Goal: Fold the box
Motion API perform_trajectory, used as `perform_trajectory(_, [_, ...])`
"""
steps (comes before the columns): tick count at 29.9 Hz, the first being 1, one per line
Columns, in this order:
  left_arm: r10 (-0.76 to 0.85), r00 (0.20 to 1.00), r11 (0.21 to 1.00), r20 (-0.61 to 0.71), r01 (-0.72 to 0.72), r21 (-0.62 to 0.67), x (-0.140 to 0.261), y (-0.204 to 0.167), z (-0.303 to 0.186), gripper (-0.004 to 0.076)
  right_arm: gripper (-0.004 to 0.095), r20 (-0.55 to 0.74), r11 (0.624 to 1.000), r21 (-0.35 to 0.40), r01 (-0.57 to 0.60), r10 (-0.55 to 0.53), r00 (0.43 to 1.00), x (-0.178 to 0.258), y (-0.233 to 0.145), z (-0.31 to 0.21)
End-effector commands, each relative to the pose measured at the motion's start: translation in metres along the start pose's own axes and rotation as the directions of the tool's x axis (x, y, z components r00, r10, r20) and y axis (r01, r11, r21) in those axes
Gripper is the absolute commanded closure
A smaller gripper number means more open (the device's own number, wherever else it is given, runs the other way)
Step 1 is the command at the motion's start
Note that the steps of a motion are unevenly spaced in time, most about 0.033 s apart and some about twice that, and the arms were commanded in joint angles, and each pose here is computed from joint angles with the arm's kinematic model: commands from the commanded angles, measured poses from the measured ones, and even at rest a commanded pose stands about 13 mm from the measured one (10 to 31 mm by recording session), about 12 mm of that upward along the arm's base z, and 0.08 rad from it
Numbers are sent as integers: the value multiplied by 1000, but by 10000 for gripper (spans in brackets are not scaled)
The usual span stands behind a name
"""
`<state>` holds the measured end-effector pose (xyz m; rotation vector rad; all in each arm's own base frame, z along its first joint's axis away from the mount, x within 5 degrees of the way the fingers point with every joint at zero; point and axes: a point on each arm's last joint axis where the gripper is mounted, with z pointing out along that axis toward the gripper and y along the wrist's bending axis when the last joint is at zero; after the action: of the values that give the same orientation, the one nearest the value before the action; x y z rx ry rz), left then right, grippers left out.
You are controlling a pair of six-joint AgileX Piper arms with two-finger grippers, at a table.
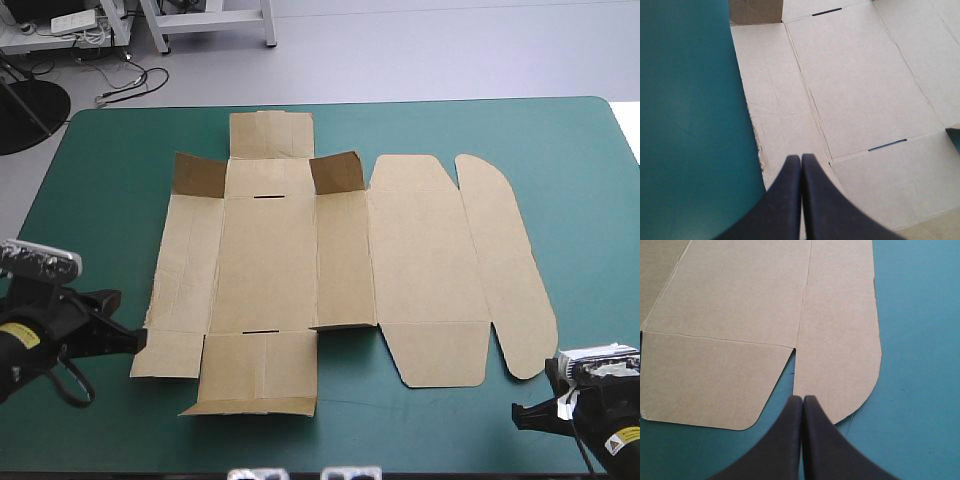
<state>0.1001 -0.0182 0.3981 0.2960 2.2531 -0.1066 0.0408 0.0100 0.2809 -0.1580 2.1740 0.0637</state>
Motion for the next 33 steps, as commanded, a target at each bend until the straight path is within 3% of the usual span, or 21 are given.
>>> perform_trajectory(1, [-25,999,1000,39,25,7,-29,5,20,734,928,80,1000,8,6,-7,997,-12,-1,-5])
perform_trajectory(10, [-86,992,996,-94,86,-12,-55,24,103,734,928,80,1000,8,6,-7,997,-12,-1,-5])
perform_trajectory(16, [-226,958,973,-177,213,-85,-56,64,128,729,928,80,1000,8,6,-7,997,-12,-1,-5])
perform_trajectory(25, [-432,836,888,-339,461,3,-20,129,137,729,928,80,1000,8,6,-7,997,-12,-1,-5])
perform_trajectory(33, [-429,769,839,-473,533,106,-1,145,166,730,928,80,1000,9,7,-8,997,-12,-1,-5])
